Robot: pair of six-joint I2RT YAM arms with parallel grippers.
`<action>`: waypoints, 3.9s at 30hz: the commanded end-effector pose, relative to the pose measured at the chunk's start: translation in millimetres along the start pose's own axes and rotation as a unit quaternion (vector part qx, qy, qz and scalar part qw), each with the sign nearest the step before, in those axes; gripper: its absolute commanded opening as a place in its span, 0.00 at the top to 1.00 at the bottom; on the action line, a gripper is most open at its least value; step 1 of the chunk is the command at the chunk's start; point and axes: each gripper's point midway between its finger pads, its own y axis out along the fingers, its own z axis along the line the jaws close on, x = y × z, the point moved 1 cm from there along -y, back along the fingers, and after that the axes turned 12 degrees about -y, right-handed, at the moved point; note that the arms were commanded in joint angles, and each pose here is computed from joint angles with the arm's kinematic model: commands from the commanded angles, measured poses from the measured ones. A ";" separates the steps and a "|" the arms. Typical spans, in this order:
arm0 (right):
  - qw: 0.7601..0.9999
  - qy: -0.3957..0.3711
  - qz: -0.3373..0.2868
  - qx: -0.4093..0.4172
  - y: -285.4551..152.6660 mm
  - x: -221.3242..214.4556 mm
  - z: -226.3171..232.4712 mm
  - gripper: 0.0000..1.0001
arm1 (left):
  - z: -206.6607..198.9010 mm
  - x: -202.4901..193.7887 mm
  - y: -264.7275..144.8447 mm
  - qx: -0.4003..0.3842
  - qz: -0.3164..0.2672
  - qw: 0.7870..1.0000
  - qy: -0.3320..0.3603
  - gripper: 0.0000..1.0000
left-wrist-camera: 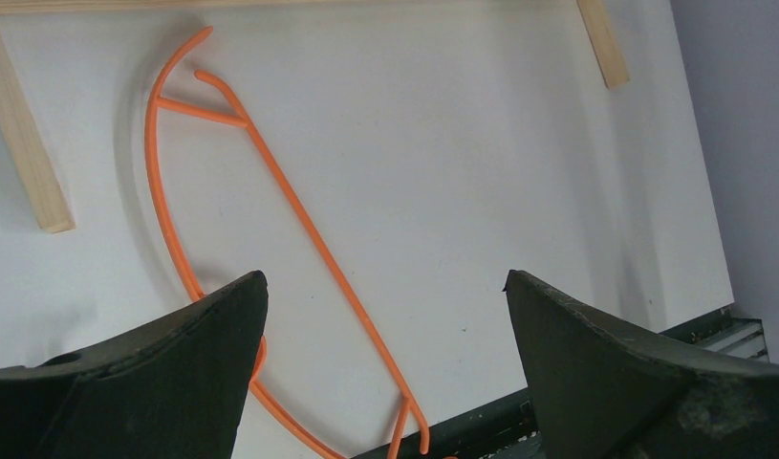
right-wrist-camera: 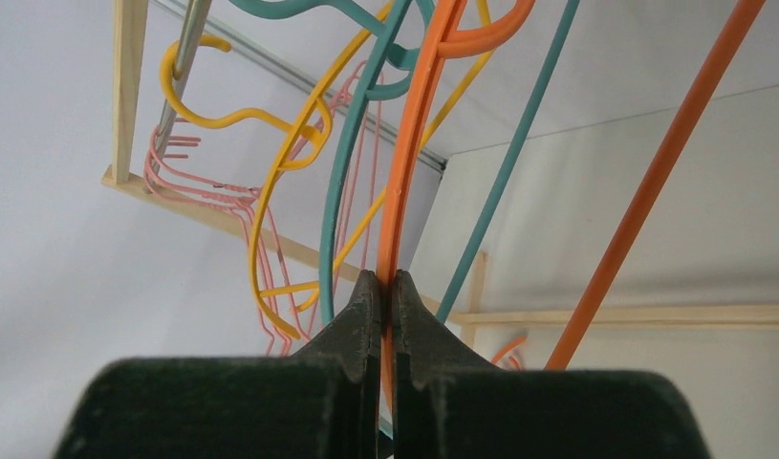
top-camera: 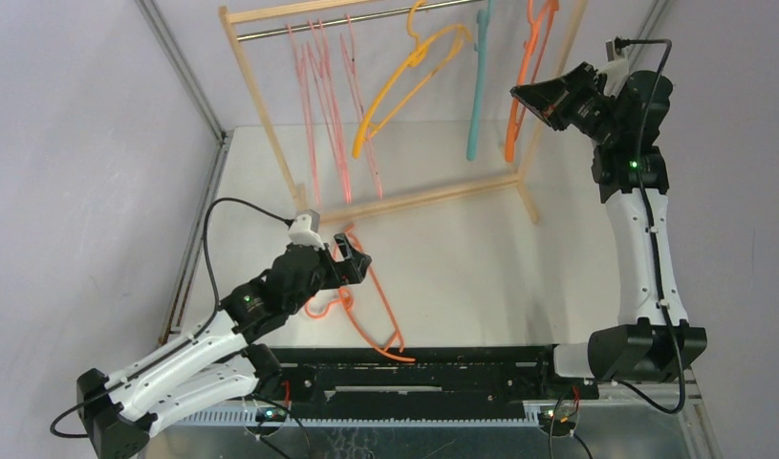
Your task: Organize the hangers
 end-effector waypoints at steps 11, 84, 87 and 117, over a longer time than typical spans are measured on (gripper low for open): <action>0.998 -0.057 0.009 0.030 2.3 -13.3 31.1 1.00 | -7.3 3.5 0.8 -0.019 -0.004 1.000 0.006 0.01; 0.991 -0.114 0.048 0.056 40.0 -38.6 42.9 1.00 | 5.5 -2.9 -1.9 -0.016 -0.006 1.000 -0.007 0.01; 0.990 -0.119 0.048 0.056 37.7 -44.9 49.2 1.00 | 6.6 -2.9 -3.0 -0.016 -0.007 1.000 -0.008 0.01; 0.987 -0.154 -0.018 0.029 21.4 0.4 38.6 1.00 | 16.0 -9.1 -9.3 -0.016 -0.001 1.000 -0.009 0.01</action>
